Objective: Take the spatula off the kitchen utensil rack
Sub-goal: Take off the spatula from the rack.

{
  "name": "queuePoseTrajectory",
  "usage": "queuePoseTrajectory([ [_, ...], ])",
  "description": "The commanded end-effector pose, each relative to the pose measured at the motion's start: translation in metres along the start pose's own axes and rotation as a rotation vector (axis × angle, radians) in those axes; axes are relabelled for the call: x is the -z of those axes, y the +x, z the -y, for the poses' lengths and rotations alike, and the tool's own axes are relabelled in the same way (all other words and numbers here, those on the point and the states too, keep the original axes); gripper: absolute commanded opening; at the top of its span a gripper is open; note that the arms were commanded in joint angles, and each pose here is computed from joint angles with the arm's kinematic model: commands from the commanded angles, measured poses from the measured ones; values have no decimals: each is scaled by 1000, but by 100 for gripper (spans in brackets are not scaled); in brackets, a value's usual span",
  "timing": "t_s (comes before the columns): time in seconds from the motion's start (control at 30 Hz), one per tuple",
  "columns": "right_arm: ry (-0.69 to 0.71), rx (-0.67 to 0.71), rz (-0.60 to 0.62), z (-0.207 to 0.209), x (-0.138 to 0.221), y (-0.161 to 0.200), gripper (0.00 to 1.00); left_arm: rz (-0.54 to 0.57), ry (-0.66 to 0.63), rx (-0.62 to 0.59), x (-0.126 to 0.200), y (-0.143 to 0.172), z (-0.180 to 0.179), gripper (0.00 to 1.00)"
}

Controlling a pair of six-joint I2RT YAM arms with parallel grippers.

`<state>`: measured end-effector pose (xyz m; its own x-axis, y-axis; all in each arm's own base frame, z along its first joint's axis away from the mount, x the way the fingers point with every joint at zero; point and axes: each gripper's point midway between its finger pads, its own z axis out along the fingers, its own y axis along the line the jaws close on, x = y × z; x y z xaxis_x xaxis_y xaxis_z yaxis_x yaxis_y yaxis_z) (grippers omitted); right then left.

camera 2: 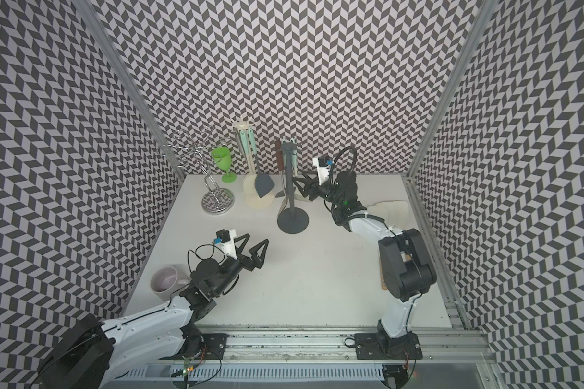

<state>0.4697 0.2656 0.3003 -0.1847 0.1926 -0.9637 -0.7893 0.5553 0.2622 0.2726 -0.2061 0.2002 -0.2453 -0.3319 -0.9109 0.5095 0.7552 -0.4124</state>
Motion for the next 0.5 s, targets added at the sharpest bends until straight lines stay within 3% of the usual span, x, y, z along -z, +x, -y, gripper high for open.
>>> queuePoseTrajectory([
  [0.0,-41,78,93,-12,6,-37,58,-15,110,-24,-12,-8,27,100],
  [0.17,-46,70,76,-1,-9,-35,53,-90,159,-53,-22,4,38,100],
  [0.47,-54,76,56,11,-32,-26,49,-80,166,-65,-20,1,40,100],
])
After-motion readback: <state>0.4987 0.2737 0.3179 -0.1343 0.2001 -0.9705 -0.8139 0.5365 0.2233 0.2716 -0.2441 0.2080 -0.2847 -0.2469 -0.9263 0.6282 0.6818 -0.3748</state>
